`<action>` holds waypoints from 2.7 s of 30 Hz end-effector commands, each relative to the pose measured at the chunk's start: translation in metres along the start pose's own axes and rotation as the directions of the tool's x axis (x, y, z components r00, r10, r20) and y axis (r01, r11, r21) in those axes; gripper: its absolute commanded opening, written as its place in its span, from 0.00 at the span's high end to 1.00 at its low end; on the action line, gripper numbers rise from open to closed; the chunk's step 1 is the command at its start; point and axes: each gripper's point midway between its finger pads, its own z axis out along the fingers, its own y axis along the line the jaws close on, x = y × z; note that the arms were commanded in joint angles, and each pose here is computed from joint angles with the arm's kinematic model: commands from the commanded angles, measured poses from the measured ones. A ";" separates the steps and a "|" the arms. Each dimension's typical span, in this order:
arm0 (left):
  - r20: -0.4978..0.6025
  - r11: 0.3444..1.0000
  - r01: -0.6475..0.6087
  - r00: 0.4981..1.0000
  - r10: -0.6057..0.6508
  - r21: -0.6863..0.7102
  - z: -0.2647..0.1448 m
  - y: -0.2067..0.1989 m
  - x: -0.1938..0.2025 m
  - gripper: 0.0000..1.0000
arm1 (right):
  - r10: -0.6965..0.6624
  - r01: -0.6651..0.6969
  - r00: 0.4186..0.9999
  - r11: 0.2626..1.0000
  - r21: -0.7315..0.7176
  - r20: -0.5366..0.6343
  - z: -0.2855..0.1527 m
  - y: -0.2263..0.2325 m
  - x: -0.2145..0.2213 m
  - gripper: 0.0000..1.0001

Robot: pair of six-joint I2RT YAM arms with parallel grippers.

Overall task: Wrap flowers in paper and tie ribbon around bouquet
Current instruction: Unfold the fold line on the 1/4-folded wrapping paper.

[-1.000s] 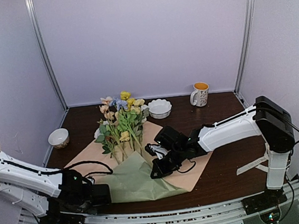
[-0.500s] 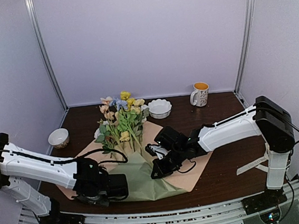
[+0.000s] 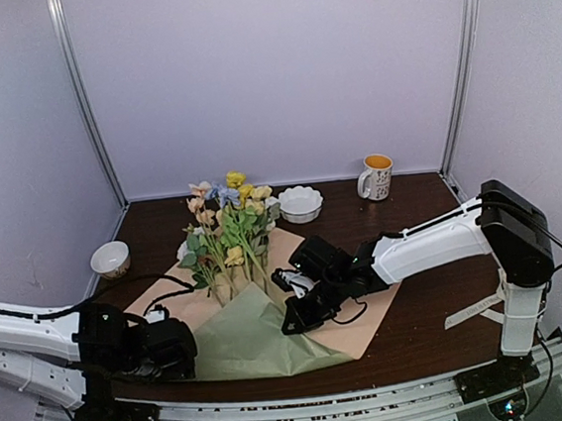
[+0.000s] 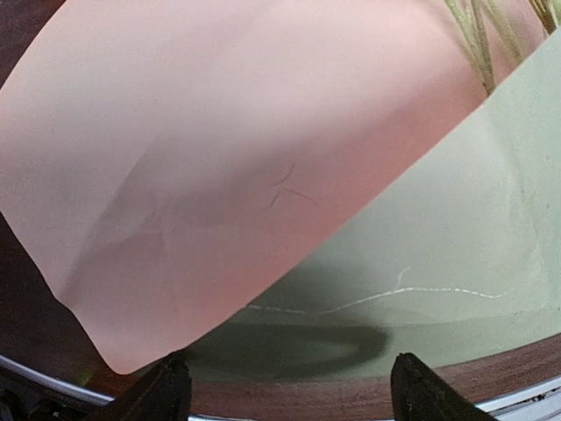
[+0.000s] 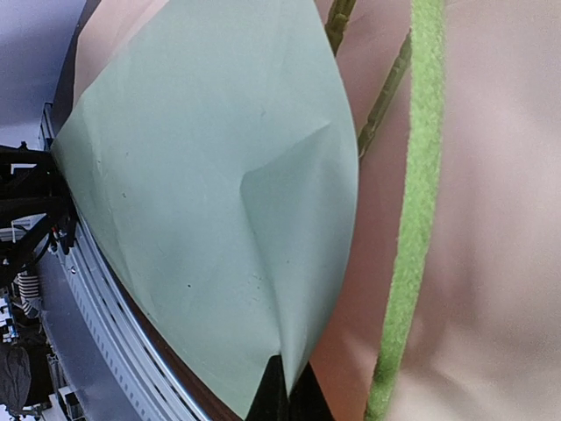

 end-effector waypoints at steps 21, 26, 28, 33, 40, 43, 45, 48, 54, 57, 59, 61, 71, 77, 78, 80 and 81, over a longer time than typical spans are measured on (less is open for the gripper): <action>-0.125 0.898 0.413 0.893 -0.432 -0.152 0.040 0.061 0.044 0.14 | -0.008 0.011 0.998 0.999 -0.040 0.064 -0.002 0.014 -0.009 1.00; -0.171 0.869 0.474 0.853 -0.493 -0.139 0.034 0.051 0.049 0.14 | 0.000 0.003 0.998 0.999 -0.051 0.067 -0.004 0.015 -0.006 1.00; -0.171 0.858 0.492 0.842 -0.512 -0.146 0.030 0.051 0.048 0.13 | 0.001 0.002 0.997 0.999 -0.035 0.071 -0.004 0.011 -0.006 1.00; -0.158 0.840 0.515 0.827 -0.539 -0.172 0.015 0.054 0.042 0.13 | 0.005 -0.003 0.996 1.000 -0.019 0.090 -0.009 0.010 -0.010 1.00; -0.151 0.830 0.525 0.820 -0.553 -0.187 0.017 0.060 0.045 0.12 | 0.032 -0.032 0.994 0.999 0.004 0.104 -0.005 0.003 -0.010 1.00; -0.169 0.817 0.552 0.801 -0.575 -0.166 0.033 0.062 0.055 0.14 | 0.038 -0.039 0.994 0.999 0.009 0.104 -0.002 0.002 -0.012 1.00; -0.171 0.809 0.558 0.793 -0.585 -0.184 0.038 0.068 0.061 0.15 | 0.035 -0.036 0.994 0.999 0.010 0.103 -0.001 0.002 -0.013 1.00; -0.137 0.811 0.558 0.802 -0.581 -0.177 0.038 0.072 0.056 0.16 | 0.031 -0.034 0.994 0.999 0.023 0.107 -0.002 0.000 -0.013 1.00; -0.148 0.823 0.533 0.813 -0.563 -0.198 0.043 0.078 0.062 0.18 | 0.027 -0.027 0.994 1.000 0.000 0.101 -0.009 0.012 -0.018 0.84; -0.155 0.830 0.512 0.822 -0.548 -0.223 0.043 0.082 0.066 0.20 | 0.004 -0.001 0.993 1.000 -0.019 0.120 -0.027 0.023 -0.024 0.77; -0.159 0.832 0.504 0.824 -0.544 -0.233 0.043 0.083 0.067 0.20 | -0.014 0.014 0.990 1.000 0.000 0.143 -0.043 0.025 -0.029 0.74; -0.168 0.836 0.492 0.828 -0.535 -0.243 0.043 0.083 0.069 0.20 | -0.017 0.009 0.986 0.999 0.051 0.168 -0.058 0.014 -0.032 0.72; -0.190 0.838 0.473 0.827 -0.529 -0.273 0.044 0.089 0.077 0.20 | 0.012 -0.055 0.992 0.936 0.349 0.126 -0.052 -0.064 -0.019 0.75; -0.184 0.833 0.477 0.825 -0.535 -0.281 0.049 0.099 0.083 0.20 | 0.008 -0.026 0.998 0.952 0.306 0.062 -0.020 -0.057 -0.017 0.82; -0.182 0.832 0.481 0.824 -0.536 -0.275 0.050 0.099 0.083 0.20 | 0.004 -0.018 0.999 0.962 0.271 0.051 -0.015 -0.049 -0.015 0.84; -0.183 0.830 0.491 0.820 -0.543 -0.263 0.051 0.098 0.082 0.20 | 0.001 -0.007 0.999 0.982 0.190 0.033 -0.005 -0.029 -0.013 0.85; -0.184 0.828 0.496 0.817 -0.547 -0.260 0.052 0.097 0.083 0.20 | 0.007 -0.010 1.000 0.989 0.150 0.020 0.000 -0.020 -0.011 0.86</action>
